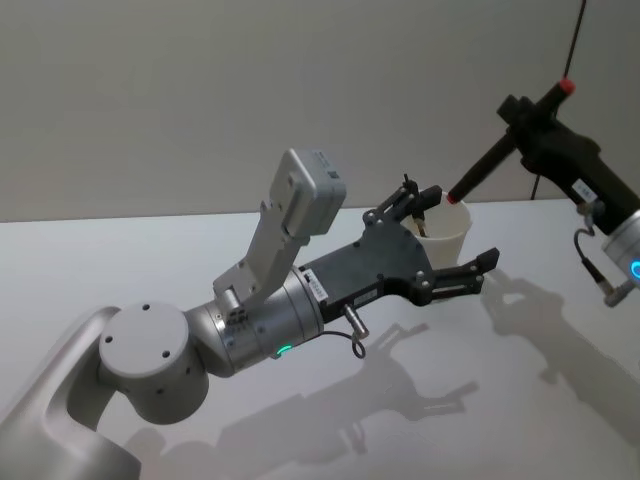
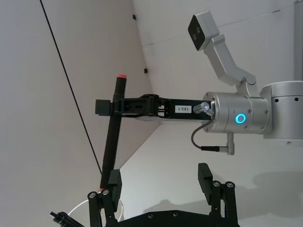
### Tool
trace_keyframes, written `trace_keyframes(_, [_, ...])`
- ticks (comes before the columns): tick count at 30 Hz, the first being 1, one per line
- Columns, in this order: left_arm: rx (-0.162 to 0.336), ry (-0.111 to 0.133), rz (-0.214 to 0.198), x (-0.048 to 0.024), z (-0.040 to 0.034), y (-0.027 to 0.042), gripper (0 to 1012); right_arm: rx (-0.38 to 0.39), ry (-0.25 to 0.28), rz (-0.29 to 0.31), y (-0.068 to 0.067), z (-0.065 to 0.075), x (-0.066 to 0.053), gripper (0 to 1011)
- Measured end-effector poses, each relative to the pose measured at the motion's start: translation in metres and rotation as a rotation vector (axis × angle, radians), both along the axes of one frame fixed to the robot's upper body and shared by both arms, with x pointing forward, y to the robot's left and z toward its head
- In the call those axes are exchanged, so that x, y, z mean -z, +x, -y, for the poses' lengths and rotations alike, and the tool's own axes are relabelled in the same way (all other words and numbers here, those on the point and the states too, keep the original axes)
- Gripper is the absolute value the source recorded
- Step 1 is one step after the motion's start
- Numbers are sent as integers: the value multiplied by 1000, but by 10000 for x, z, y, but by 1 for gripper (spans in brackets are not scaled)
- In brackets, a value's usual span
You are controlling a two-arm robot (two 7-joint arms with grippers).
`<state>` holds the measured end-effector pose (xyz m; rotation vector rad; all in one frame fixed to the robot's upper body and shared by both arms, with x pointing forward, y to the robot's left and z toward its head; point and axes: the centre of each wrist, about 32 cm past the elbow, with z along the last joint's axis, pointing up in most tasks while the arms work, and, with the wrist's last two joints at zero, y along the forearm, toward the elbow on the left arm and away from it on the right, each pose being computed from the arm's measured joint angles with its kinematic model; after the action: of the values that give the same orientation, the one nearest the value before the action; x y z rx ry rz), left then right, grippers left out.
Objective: Place the pen into the pen holder.
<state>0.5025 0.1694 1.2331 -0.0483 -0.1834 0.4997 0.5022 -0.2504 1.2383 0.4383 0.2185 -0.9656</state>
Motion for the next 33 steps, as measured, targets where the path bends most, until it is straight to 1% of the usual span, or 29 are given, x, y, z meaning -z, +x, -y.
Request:
trace_keyframes(3, [0,0,0,0,0,0,1001,-9,-33,25,69,-15,13,199])
trace_keyframes(13, [0,0,0,0,0,0,1001,-40,-101,63,174,-75,71,199])
trace_keyframes(24, [0,0,0,0,0,0,1001,-55,-172,94,201,-151,137,199])
trace_keyframes(33, [0,0,0,0,0,0,1001,-22,-215,129,182,-204,192,199])
